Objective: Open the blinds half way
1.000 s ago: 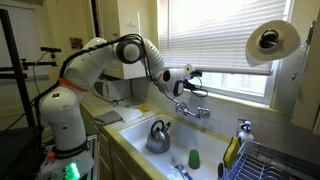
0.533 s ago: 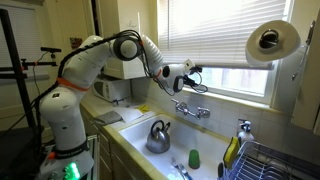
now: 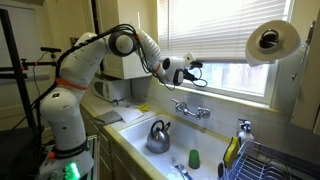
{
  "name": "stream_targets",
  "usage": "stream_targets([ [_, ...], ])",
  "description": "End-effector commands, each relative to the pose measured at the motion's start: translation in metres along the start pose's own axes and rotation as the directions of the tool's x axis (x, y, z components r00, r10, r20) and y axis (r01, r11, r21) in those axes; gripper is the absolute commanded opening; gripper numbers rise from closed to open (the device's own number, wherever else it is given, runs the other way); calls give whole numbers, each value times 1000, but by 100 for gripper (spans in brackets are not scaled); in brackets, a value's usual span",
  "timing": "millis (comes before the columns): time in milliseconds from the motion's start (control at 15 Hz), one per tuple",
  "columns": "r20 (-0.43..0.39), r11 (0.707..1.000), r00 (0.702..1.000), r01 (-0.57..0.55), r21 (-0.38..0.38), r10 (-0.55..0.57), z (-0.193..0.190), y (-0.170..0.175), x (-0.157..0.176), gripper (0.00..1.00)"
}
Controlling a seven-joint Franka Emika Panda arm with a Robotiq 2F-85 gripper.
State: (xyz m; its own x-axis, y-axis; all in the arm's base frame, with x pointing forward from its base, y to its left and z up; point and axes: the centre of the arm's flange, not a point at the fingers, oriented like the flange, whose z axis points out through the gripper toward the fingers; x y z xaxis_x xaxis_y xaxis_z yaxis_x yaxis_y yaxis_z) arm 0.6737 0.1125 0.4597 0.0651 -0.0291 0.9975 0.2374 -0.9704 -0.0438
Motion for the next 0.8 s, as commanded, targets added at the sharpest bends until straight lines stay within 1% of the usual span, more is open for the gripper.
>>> stream_targets([
  [0, -21, 1000, 1000, -14, 8, 14, -11, -2, 45, 0],
  [733, 32, 1000, 999, -5, 24, 4, -8, -6, 98, 0],
])
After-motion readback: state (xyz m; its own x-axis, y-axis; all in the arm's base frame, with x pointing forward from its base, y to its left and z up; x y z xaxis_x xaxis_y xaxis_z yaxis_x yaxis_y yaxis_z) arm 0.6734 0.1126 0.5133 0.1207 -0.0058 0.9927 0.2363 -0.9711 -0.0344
